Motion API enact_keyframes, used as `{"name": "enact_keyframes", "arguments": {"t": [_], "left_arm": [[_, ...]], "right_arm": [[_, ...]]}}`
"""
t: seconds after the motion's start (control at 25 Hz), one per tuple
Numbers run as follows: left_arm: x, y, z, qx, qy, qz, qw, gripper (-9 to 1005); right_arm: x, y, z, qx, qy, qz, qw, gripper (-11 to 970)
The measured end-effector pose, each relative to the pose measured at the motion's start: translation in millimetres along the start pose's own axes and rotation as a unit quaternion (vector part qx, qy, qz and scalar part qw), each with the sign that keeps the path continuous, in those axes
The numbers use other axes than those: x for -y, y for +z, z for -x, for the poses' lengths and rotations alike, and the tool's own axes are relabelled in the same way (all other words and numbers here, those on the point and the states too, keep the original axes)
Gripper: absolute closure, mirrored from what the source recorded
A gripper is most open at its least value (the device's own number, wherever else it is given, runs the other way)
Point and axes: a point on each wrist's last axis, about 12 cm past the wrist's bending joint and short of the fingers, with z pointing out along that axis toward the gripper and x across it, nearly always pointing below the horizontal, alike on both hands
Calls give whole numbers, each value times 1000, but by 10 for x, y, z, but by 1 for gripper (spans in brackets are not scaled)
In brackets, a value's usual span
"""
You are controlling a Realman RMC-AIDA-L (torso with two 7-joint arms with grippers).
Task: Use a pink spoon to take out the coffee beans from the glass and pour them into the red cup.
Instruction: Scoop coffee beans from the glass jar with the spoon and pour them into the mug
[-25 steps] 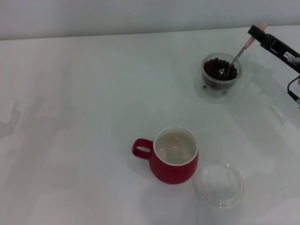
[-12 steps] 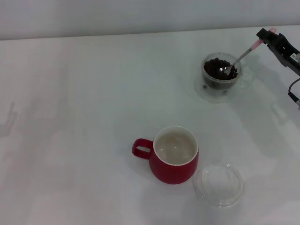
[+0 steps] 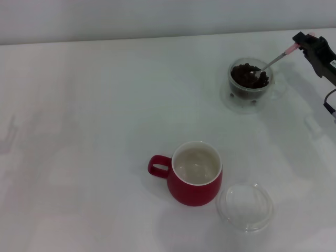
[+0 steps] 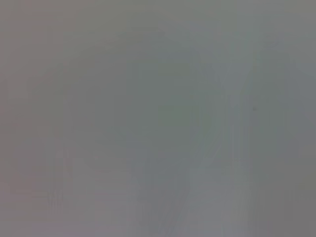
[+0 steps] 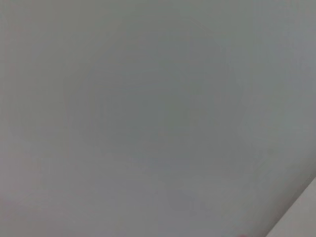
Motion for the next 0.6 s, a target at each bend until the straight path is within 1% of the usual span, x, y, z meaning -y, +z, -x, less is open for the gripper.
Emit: {"name": "enact_keyframes", "arguments": {"t": [0.2,0.6], "left_arm": [[5,-8,-6,-1,-1,1,1000,251],[16,-22,-14,-2,-4,1,1000,251]], "right_arm": [[8,-18,8,12,12,1,1000,811],[81,-121,58,31,33,-5,999,811]]}}
